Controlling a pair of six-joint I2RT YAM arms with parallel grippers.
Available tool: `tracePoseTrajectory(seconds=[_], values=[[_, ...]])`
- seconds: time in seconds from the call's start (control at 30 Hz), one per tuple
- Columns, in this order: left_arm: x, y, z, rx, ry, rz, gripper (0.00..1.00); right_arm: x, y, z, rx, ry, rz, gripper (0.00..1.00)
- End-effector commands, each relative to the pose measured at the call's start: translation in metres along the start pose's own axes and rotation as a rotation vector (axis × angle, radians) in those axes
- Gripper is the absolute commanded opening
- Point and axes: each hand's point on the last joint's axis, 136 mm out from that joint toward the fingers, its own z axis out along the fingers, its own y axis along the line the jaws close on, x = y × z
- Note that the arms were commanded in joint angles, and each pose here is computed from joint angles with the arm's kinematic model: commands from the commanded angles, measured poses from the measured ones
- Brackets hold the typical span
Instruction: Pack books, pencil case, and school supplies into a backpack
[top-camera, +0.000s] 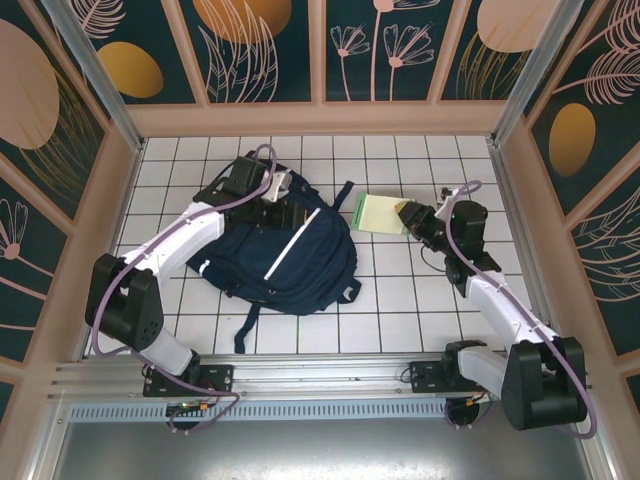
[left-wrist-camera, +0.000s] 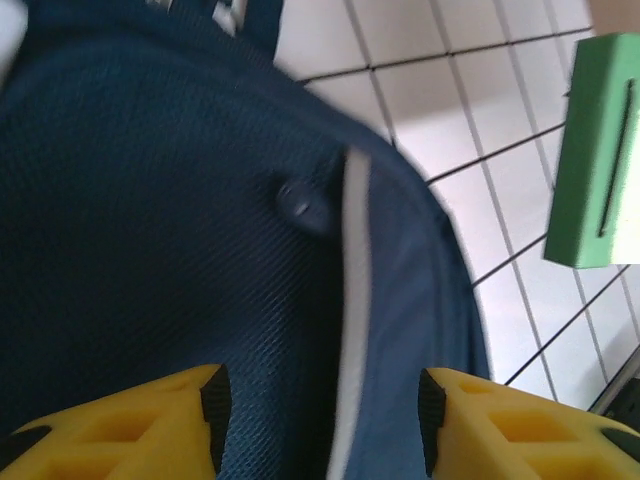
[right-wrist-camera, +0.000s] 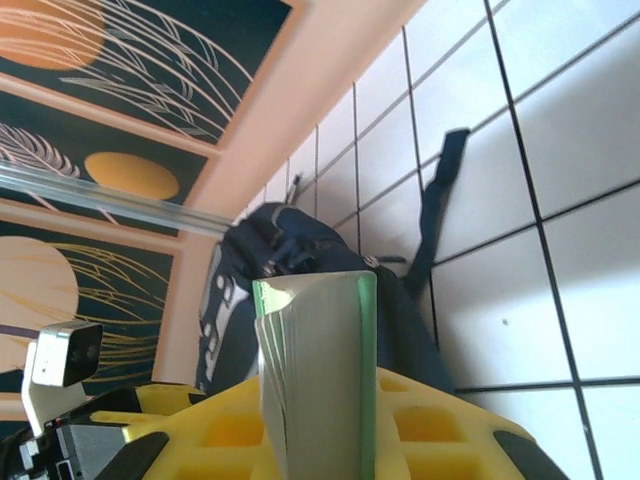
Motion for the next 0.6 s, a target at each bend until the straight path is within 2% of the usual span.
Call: tracePoseTrajectory(seconds=[0.0, 0.37, 0.57], values=[[0.013, -0.001, 0.006, 0.025, 0.027, 0.017, 0.55, 0.009, -0.001, -0.001, 0.005, 0.025, -0.046, 0.0], [0.038, -0.039, 0.016, 0.21, 0.085, 0.014, 0.54, 0.017, -0.01, 0.001, 0.022, 0.059, -0.058, 0.0], [0.037, -0.022, 0.032, 0.137, 0.099, 0.004, 0.52, 0.019, -0.009, 0.003, 0.006, 0.063, -0.043, 0.0]])
